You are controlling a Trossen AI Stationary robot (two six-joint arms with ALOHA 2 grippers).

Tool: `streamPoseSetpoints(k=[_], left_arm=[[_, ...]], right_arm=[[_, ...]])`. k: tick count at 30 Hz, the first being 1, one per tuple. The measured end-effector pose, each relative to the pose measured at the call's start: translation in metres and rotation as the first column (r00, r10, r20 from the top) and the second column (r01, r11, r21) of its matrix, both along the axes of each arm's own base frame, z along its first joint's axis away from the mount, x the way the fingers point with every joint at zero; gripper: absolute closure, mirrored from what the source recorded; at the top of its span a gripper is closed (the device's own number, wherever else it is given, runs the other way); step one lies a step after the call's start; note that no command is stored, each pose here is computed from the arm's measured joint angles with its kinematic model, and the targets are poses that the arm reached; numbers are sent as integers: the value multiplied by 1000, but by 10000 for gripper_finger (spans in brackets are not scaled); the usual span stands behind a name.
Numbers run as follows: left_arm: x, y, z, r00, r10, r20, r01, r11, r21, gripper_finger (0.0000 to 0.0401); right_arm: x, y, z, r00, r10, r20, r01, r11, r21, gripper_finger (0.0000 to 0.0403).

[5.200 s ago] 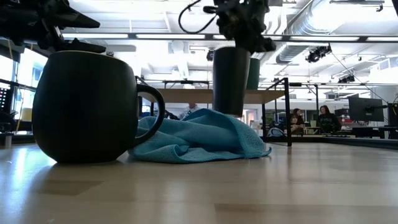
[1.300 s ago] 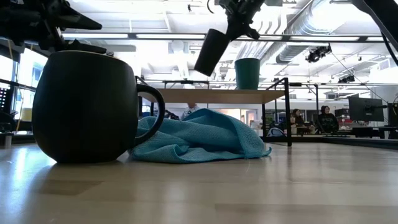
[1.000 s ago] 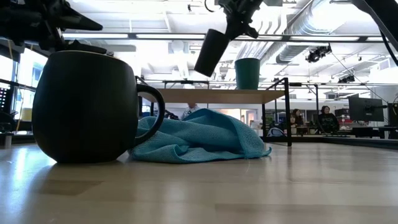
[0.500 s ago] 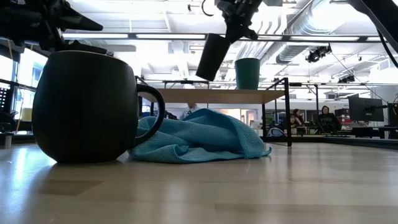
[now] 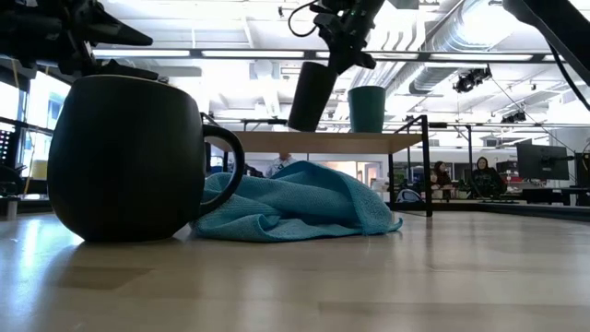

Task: Stack small to large cups/mugs on shelf
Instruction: Put the black cup on the shelf

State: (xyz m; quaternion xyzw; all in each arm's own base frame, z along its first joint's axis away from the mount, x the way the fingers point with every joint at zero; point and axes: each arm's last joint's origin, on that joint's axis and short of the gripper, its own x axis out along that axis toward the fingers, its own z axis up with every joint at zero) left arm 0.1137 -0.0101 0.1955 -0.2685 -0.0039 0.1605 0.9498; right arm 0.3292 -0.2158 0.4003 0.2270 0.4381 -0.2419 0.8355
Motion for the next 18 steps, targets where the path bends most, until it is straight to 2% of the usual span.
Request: streamPoseSetpoints(k=[8,18], left_arm=[[0,0,0,1000,-3,-1,3,1000,1,164],[0,0,0,1000,8,-6,-8,1000,5,164]], right_arm=[[-3,1,-2,999,-10,-32,11,1000,26,403],[-4,-1,-2,999,-21,-40,21,1000,-2,403]])
